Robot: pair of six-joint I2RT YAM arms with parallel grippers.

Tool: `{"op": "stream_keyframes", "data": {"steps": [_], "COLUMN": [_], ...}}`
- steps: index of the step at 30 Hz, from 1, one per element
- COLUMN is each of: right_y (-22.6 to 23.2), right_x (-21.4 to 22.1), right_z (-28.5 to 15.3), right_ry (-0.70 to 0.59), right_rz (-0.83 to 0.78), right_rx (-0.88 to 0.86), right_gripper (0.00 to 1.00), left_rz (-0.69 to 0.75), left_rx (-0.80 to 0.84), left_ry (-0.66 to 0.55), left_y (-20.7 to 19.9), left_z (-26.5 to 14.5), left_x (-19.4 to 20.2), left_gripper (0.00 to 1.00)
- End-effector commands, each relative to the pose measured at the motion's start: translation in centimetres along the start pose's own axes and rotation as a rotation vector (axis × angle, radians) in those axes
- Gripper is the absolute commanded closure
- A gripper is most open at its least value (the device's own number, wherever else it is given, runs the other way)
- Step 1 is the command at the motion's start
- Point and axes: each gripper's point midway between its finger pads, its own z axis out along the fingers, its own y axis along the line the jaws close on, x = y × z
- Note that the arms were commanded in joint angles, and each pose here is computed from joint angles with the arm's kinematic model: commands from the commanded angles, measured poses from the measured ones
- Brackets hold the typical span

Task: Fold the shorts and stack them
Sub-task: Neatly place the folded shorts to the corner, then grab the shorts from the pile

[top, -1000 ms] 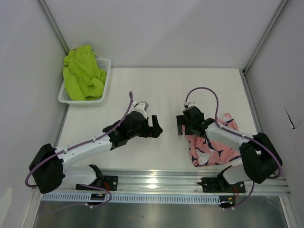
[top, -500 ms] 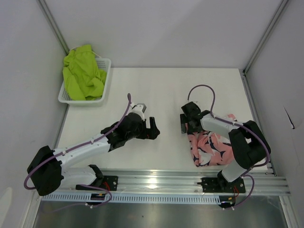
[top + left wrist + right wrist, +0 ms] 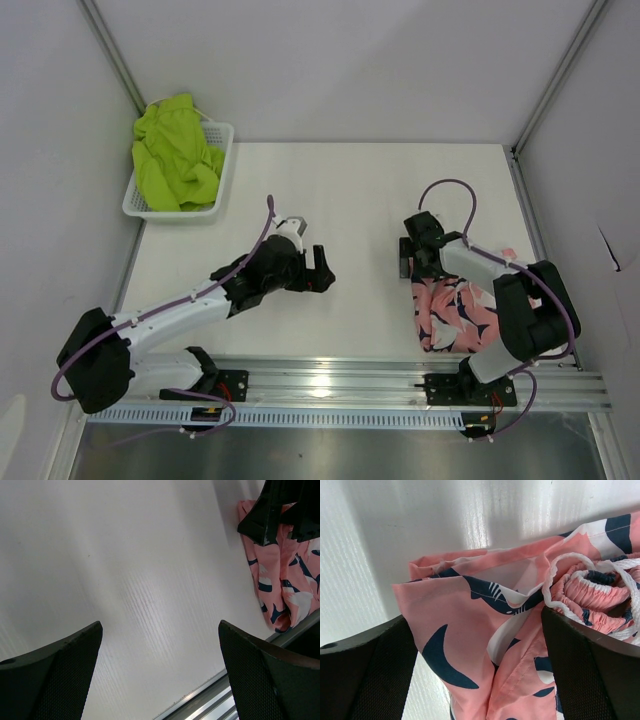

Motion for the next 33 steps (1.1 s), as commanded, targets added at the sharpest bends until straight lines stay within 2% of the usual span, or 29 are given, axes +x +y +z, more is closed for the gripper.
{"op": "stream_keyframes", "data": {"steps": [1,7,14,18,22,25,26,29,33], "right_y": [-0.8,1.0,7.0,10.0,11.3,12.1,12.1,12.3,13.0], "right_x": [-1.8,-7.0,-12.3,-12.5,-11.0,-10.5,-10.2,-9.4,-8.7], "right_z": [-1.6,-6.4,-11.8,-12.7,-11.9,-11.9,-11.7,-11.5,-11.3], "right_ry": [-0.069,-0.207,-0.458,-0.537,-0.603,-0.68,-0.688,-0.711,-0.725], "right_rz": [0.006,0.04,0.008,0.001,-0.038,0.005,0.026,0.063,0.066], "right_rx": [0.022,-0.082,-0.282,-0.396,-0.38,-0.43,-0.435,-0.474,-0.509], "right_gripper": [0.01,0.01,0.0,0.01,0.0,0.01,0.01,0.01,0.01], "left_rz": [0.007,-0.031,-0.155,-0.265,-0.331,-0.364,-0.359,-0.413,-0.493], "left_rx": [0.011,-0.106,-0.144,-0.195,-0.251,-0.338,-0.343,-0.452,-0.504], "left_ry": [-0.018,-0.087,-0.199,-0.242,-0.326,-0.394,-0.434,-0.484,-0.525], "left_y": [0.6,3.9,7.9,10.7,12.2,13.8,13.7,16.8,20.4], "left_z": [-0.5,-2.1,-5.0,-6.4,-8.0,-9.6,-10.5,-12.4,-13.7], "left_x": [-1.1,-4.3,-8.5,-10.5,-13.3,-15.6,-17.3,-19.3,-21.0], "left_gripper": [0.01,0.01,0.01,0.01,0.01,0.01,0.01,0.01,0.01]}}
